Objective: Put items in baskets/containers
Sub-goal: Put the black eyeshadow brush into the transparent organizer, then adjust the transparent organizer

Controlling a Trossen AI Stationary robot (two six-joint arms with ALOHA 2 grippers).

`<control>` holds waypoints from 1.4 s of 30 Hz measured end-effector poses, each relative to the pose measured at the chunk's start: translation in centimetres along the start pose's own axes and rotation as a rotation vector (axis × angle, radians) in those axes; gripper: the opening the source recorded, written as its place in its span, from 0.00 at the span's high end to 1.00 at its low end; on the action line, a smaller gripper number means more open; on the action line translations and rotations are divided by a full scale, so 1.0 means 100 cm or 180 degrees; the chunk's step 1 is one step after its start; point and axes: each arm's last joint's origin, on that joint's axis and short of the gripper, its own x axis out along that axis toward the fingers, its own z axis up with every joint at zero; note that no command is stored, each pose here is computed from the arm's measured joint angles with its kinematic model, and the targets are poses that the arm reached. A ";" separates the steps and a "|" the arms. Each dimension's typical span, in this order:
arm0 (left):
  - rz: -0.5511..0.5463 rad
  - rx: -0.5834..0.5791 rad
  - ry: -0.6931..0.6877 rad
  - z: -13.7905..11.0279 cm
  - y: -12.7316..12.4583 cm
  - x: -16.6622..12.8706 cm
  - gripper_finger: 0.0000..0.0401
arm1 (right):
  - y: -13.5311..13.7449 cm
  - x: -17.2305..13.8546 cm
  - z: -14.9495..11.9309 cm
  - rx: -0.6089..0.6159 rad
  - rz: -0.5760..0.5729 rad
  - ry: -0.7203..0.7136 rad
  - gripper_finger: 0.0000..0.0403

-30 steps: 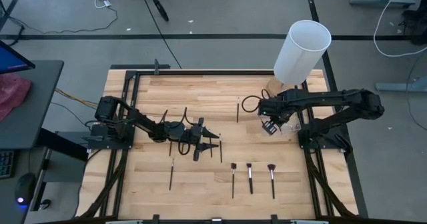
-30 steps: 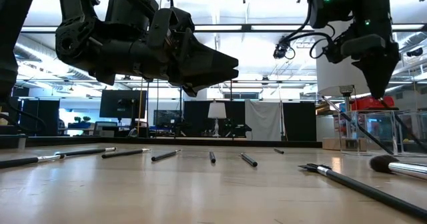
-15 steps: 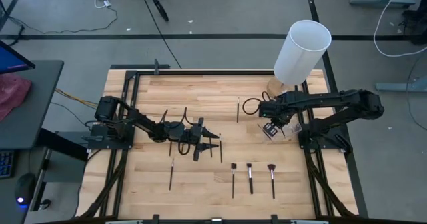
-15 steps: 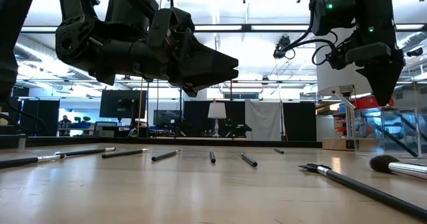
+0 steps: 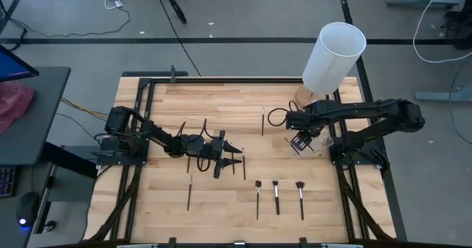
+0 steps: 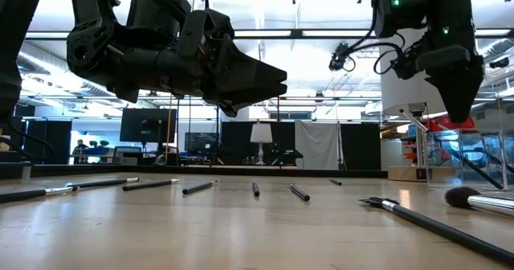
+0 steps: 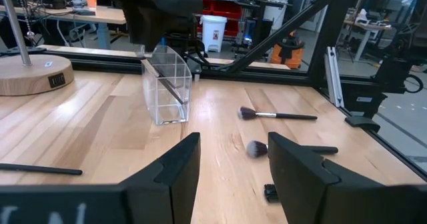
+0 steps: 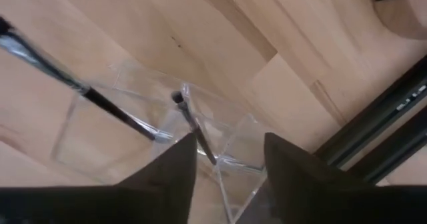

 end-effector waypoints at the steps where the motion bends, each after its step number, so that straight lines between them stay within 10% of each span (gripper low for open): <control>1: 0.0000 0.0000 0.0000 0.000 0.000 0.000 0.56 | 0.001 -0.005 0.000 -0.0012 0.0009 -0.0014 0.51; 11: 0.0000 -0.0002 0.0001 0.000 0.000 0.000 0.56 | 0.046 -0.034 -0.028 -0.1187 0.0466 -0.0251 0.46; 19: 0.0019 -0.0058 -0.0004 0.000 0.000 0.000 0.56 | 0.090 -0.025 -0.060 -0.1506 0.0716 -0.0104 0.63; 27: 0.0072 -0.0058 -0.0013 0.000 0.001 0.000 0.56 | 0.113 0.008 -0.054 -0.1737 0.0158 -0.0018 0.98; 42: 0.0073 -0.0056 -0.0011 0.000 0.001 0.000 0.56 | 0.104 0.025 -0.019 -0.1672 -0.0470 -0.0293 0.98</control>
